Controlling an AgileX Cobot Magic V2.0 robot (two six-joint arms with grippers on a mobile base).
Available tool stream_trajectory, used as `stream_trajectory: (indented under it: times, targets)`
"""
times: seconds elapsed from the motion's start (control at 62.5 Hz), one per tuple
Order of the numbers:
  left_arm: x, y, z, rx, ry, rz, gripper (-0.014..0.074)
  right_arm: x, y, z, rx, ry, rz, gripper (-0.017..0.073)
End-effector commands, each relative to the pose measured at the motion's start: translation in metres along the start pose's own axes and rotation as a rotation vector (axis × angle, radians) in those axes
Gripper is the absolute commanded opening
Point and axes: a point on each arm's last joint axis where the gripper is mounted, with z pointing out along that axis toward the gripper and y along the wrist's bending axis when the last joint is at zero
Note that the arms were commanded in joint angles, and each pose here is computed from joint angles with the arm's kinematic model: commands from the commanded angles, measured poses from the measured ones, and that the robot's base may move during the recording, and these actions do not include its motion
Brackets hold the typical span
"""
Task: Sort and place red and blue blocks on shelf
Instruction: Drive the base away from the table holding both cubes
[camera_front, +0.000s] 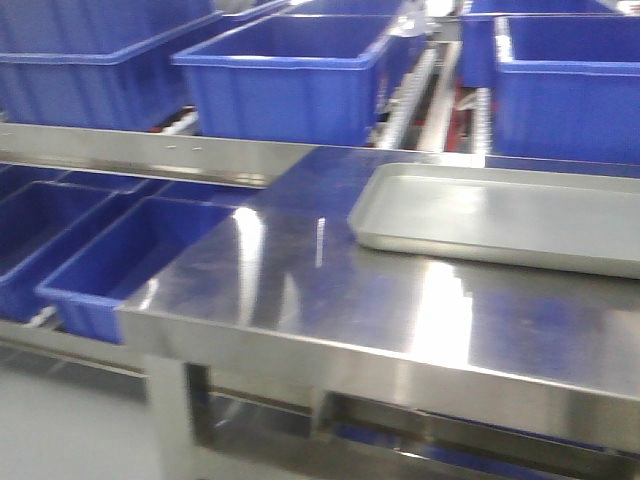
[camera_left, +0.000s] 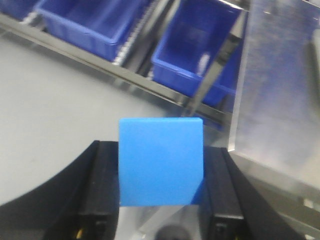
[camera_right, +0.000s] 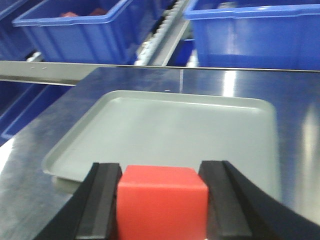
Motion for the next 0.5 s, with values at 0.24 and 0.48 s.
stream_trajectory:
  times: [0.24,0.48]
  targets:
    - [-0.0143,-0.0046,-0.0044,0.032,-0.095,-0.015,0.0123,-0.0181,0.0029,-0.0019,-0.015,-0.12,-0.011,0.0056]
    - [-0.0143,-0.0046,-0.0044,0.032,-0.095,-0.015,0.0123,-0.0181,0.0029,-0.0019,-0.015,-0.12,-0.011,0.0056]
